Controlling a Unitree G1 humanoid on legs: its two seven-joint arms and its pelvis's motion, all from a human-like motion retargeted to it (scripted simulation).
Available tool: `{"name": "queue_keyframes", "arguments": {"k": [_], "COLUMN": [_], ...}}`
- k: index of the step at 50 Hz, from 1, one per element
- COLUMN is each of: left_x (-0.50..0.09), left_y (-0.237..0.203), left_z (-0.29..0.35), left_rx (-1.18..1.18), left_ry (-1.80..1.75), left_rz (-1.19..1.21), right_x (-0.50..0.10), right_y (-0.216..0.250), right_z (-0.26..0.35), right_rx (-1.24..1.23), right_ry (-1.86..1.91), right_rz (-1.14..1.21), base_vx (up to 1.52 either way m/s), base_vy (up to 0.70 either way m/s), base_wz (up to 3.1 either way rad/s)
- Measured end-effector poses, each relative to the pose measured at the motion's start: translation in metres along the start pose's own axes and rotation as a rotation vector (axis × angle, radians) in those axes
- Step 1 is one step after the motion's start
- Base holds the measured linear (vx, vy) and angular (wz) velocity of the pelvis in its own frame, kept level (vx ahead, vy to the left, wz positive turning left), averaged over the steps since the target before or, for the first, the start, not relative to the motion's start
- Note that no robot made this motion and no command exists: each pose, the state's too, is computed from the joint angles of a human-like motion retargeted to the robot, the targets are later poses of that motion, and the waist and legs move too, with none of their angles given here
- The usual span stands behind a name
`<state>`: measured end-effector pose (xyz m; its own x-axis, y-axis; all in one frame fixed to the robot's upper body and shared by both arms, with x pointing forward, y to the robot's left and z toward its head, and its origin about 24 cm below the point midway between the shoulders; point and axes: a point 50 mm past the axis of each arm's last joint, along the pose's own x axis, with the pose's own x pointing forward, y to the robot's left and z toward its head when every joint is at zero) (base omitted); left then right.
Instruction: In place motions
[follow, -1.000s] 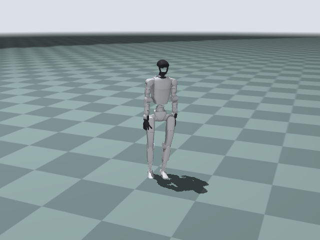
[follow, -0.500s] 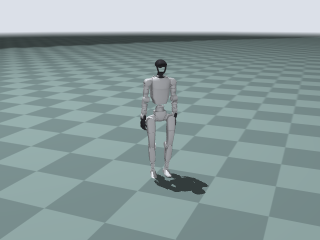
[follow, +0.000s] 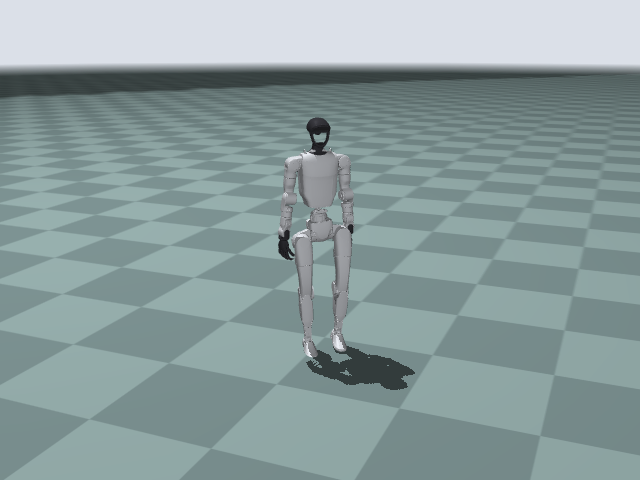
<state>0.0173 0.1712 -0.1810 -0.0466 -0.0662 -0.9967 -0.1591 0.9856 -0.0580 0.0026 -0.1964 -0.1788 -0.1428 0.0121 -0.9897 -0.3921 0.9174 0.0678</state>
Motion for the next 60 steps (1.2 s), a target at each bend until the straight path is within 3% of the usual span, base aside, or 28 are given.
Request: {"name": "queue_keyframes", "arguments": {"k": [14, 29, 40, 48, 60], "left_x": [-0.002, -0.007, -0.011, -0.012, -0.017], "left_y": [0.019, 0.038, 0.058, 0.054, 0.027], "left_z": [-0.03, -0.013, -0.018, 0.004, 0.069], "left_rx": [-0.045, 0.007, 0.003, 0.027, 0.159], "left_ry": [0.101, 0.088, 0.098, 0.063, -0.127], "left_rz": [0.061, 0.091, 0.158, 0.147, 0.088], "right_x": [0.0, -0.004, -0.007, -0.008, 0.0], "right_y": [-0.001, -0.012, -0.025, -0.031, 0.015], "right_z": [0.003, 0.022, 0.019, 0.009, -0.043], "right_rx": [-0.014, -0.126, -0.035, 0.165, 0.443], "right_ry": [-0.016, -0.077, -0.063, -0.041, 0.149], "right_rz": [-0.002, -0.069, -0.1, -0.114, 0.023], "base_vx": [0.14, -0.02, -0.36, -0.48, -0.18], "base_vy": [0.08, 0.11, 0.04, 0.05, -0.06], "base_wz": [-0.67, -1.23, -2.72, -1.9, -0.76]}}
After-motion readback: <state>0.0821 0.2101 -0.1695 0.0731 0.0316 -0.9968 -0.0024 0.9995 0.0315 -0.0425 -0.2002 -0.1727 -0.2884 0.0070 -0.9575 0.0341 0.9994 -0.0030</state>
